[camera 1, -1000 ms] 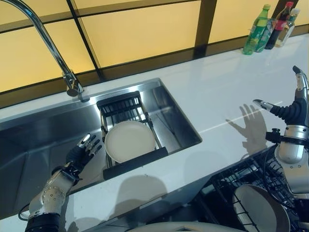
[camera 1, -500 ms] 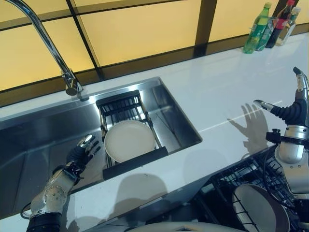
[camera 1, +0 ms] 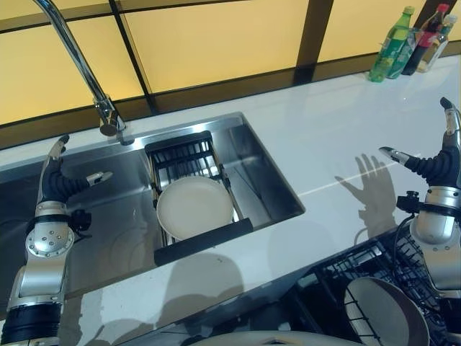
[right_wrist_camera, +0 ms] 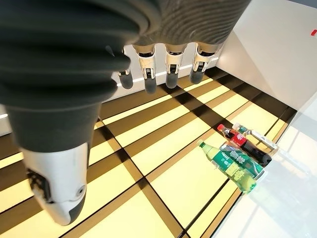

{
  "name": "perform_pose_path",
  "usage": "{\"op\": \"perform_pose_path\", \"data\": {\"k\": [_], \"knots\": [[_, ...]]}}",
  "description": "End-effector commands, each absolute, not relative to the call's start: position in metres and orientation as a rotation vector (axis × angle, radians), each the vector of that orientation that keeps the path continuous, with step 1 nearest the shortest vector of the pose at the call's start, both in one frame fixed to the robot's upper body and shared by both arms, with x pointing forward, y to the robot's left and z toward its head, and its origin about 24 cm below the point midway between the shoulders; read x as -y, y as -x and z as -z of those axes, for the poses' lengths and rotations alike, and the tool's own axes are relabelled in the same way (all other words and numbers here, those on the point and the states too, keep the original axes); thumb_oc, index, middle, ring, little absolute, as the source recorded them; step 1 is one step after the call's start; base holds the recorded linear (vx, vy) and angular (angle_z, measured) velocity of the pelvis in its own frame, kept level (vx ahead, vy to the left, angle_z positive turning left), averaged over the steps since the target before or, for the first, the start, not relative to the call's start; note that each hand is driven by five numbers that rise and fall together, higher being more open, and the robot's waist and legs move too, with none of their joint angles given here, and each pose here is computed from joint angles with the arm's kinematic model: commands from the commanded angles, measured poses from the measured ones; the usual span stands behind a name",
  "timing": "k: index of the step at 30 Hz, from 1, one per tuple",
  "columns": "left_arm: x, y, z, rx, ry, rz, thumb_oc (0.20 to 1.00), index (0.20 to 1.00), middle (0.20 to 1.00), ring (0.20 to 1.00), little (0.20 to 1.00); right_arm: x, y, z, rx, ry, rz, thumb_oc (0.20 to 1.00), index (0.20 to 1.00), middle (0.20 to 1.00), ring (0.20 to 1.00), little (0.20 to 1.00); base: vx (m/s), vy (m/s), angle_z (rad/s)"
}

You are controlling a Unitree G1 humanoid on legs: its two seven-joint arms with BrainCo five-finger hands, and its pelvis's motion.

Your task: Pick up plates and place into dishwasher.

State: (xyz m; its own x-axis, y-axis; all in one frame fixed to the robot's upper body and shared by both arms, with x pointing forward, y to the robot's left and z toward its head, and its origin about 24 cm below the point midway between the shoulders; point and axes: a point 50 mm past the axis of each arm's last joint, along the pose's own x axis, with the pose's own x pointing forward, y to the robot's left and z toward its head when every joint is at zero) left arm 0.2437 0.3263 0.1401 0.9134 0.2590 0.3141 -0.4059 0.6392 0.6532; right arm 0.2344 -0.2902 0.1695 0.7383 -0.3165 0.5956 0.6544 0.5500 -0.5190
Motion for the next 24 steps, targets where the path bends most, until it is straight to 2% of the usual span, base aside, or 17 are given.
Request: {"op": "perform_pose_path", "data": {"k": [1, 4, 8, 17, 24], "knots": [[-0.298, -0.256, -0.189, 0.487, -1.009, -0.269, 1.000, 1.000, 1.000, 1.000, 1.000, 0.279, -0.235, -0.187, 0.565, 0.804, 0.560, 1.000, 1.000, 1.000, 1.000, 1.000, 0.00, 0.000, 0.00], [-0.283, -0.261, -0.197, 0.569, -1.093, -0.194, 1.000, 1.000, 1.000, 1.000, 1.000, 0.277, -0.236, -0.184, 0.562, 0.807, 0.550, 1.000, 1.000, 1.000, 1.000, 1.000, 0.03, -0.004, -0.06], [-0.275, -0.266, -0.196, 0.557, -1.120, -0.114, 1.000, 1.000, 1.000, 1.000, 1.000, 0.278, -0.236, -0.183, 0.556, 0.809, 0.548, 1.000, 1.000, 1.000, 1.000, 1.000, 0.03, -0.007, -0.11], [-0.273, -0.275, -0.174, 0.418, -1.167, 0.012, 1.000, 1.000, 1.000, 1.000, 1.000, 0.279, -0.236, -0.184, 0.550, 0.823, 0.527, 1.000, 1.000, 1.000, 1.000, 1.000, 0.03, 0.013, -0.10], [-0.284, -0.285, -0.139, 0.149, -1.142, 0.089, 1.000, 1.000, 1.000, 1.000, 1.000, 0.278, -0.242, -0.190, 0.552, 0.842, 0.505, 1.000, 1.000, 1.000, 1.000, 1.000, 0.05, 0.048, -0.04]]}}
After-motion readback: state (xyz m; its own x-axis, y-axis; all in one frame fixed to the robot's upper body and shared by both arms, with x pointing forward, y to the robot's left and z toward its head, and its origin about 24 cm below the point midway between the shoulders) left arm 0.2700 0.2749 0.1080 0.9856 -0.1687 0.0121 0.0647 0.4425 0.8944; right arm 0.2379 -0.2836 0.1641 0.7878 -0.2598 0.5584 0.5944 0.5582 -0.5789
